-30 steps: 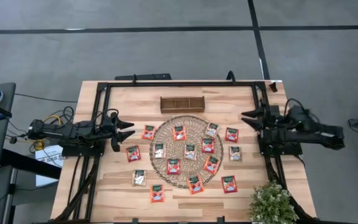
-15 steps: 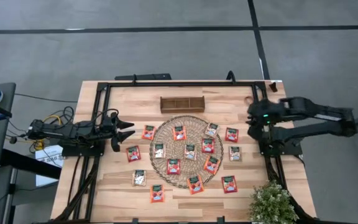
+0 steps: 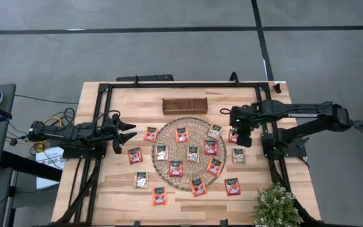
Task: Pick & Place Tea
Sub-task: Put the red tea bag into the right section of the brown wooden organizer
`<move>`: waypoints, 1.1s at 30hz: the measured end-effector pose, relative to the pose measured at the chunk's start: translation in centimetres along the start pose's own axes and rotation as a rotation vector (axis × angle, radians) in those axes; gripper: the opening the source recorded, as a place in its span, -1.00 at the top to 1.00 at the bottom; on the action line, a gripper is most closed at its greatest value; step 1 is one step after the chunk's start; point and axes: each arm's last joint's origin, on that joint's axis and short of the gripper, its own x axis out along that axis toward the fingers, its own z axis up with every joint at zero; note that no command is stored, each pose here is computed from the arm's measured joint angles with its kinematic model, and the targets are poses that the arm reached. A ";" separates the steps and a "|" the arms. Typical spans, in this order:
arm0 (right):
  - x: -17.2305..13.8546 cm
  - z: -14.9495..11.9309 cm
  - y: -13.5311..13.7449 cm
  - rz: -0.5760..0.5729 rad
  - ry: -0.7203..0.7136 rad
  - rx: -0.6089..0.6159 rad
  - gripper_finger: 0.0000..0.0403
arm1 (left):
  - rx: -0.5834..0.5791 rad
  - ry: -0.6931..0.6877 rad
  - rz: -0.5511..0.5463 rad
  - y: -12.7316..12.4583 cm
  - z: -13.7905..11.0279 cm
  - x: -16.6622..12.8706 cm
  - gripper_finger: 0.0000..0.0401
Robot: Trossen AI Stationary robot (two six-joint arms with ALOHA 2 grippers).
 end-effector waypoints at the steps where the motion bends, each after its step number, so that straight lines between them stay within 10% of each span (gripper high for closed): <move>1: 0.1 0.2 -0.1 0.001 0.000 0.005 0.44 | 0.000 0.000 -0.001 0.0 0.0 0.0 0.08; 13: 1.9 0.2 -1.2 0.011 0.066 0.002 -0.26 | 0.004 0.000 0.000 0.0 0.0 0.0 0.08; 33: 4.9 -1.3 -1.4 0.033 0.102 0.021 -0.29 | 0.003 0.000 0.000 0.0 0.0 0.0 0.08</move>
